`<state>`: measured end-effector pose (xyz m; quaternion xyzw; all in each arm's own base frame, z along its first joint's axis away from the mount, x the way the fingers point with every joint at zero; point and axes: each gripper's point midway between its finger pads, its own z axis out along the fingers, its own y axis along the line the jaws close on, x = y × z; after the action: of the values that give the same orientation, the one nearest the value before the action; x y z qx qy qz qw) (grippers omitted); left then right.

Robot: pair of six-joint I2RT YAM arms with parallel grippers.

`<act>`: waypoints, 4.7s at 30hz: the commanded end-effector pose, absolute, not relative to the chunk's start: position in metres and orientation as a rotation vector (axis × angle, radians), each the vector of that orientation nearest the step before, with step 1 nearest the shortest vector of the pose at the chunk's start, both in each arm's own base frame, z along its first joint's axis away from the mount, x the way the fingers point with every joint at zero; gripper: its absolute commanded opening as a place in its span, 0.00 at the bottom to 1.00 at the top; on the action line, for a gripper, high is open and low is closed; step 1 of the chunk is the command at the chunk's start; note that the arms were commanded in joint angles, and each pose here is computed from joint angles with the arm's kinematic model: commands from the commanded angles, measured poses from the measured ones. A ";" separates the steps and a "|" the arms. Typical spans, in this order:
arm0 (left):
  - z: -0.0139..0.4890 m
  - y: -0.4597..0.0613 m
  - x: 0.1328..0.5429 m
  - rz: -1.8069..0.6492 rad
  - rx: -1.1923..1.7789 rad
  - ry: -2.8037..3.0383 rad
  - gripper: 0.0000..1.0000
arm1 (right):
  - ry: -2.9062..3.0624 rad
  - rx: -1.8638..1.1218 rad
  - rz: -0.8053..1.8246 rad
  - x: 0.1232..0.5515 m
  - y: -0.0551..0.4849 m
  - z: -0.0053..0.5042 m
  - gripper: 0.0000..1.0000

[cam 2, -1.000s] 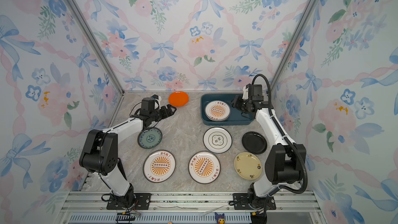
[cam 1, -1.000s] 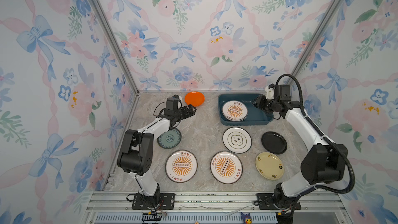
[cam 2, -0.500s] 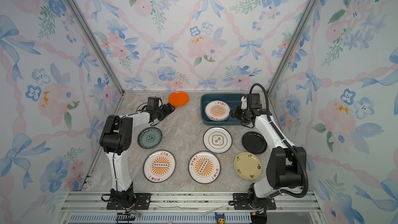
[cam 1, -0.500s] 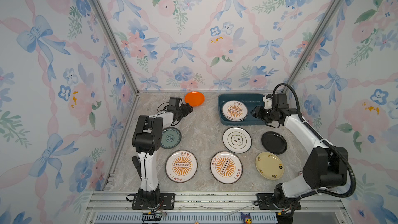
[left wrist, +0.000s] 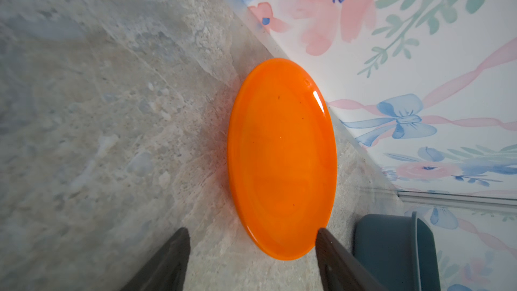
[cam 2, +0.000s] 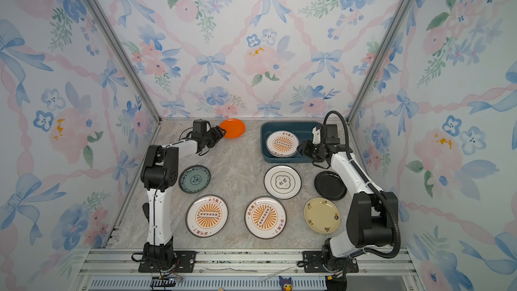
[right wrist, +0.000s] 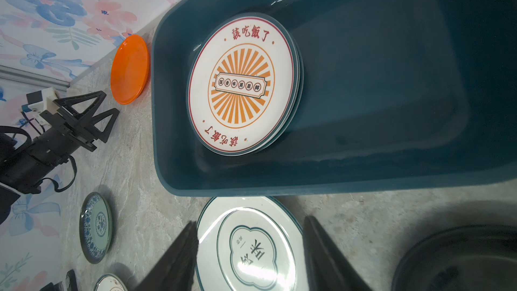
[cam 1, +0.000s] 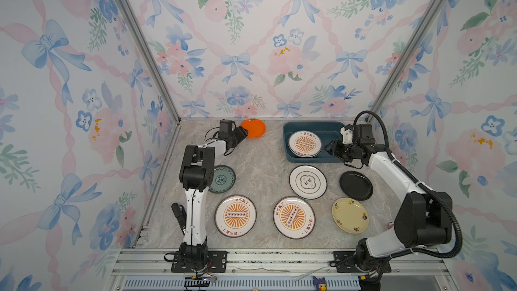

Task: Place the plates into the plastic bin on the countertop
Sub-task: Pick up the plate from the top-center of the table, then place the plate in the plastic bin.

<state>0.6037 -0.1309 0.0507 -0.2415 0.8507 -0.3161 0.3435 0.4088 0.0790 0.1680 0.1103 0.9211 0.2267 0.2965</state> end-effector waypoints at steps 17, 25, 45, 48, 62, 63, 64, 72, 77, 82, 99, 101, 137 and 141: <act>-0.054 -0.128 0.587 -0.754 -0.740 2.420 0.30 | 2.453 0.281 0.628 0.410 0.081 0.162 0.57; -0.060 -0.128 0.585 -0.751 -0.732 2.432 0.20 | 2.459 0.283 0.628 0.410 0.082 0.160 0.57; -0.030 -0.135 0.549 -0.812 -0.589 2.431 0.00 | 2.465 0.252 0.644 0.407 0.087 0.162 0.57; -0.012 -0.136 0.528 -0.833 -0.537 2.416 0.00 | 2.462 0.231 0.669 0.406 0.093 0.163 0.58; 0.093 -0.146 0.439 -0.931 -0.281 2.301 0.00 | 2.363 -0.022 0.892 0.380 0.178 0.199 0.60; 0.099 -0.147 0.434 -0.944 -0.271 2.291 0.00 | 2.354 -0.033 0.916 0.377 0.185 0.201 0.60; 0.110 -0.149 0.428 -0.963 -0.251 2.273 0.00 | 2.348 -0.045 0.945 0.373 0.192 0.201 0.60; 0.146 -0.166 0.380 -1.068 -0.131 2.224 0.00 | 2.277 -0.070 1.171 0.355 0.232 0.198 0.66; 0.158 -0.173 0.365 -1.074 -0.081 2.211 0.00 | 2.244 -0.130 1.270 0.347 0.253 0.195 0.66; 0.165 -0.179 0.360 -1.086 -0.047 2.200 0.00 | 2.216 -0.245 1.319 0.336 0.276 0.194 0.66; 0.184 -0.193 0.353 -1.127 -0.013 2.163 0.00 | 2.208 -0.317 1.465 0.325 0.318 0.183 0.65; 0.183 -0.194 0.353 -1.127 -0.011 2.165 0.00 | 2.212 -0.318 1.471 0.324 0.320 0.181 0.62; 0.170 -0.166 0.344 -0.883 -0.041 2.240 0.59 | 2.421 -0.058 0.910 0.368 0.193 0.201 0.00; 0.153 -0.134 0.336 -0.777 -0.153 2.258 0.61 | 2.448 0.094 0.649 0.385 0.124 0.204 0.00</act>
<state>0.3424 -0.1610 0.1717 -0.0317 0.8620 -0.3519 0.3635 0.3883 0.1693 0.2052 0.0166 0.8955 0.3318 0.2962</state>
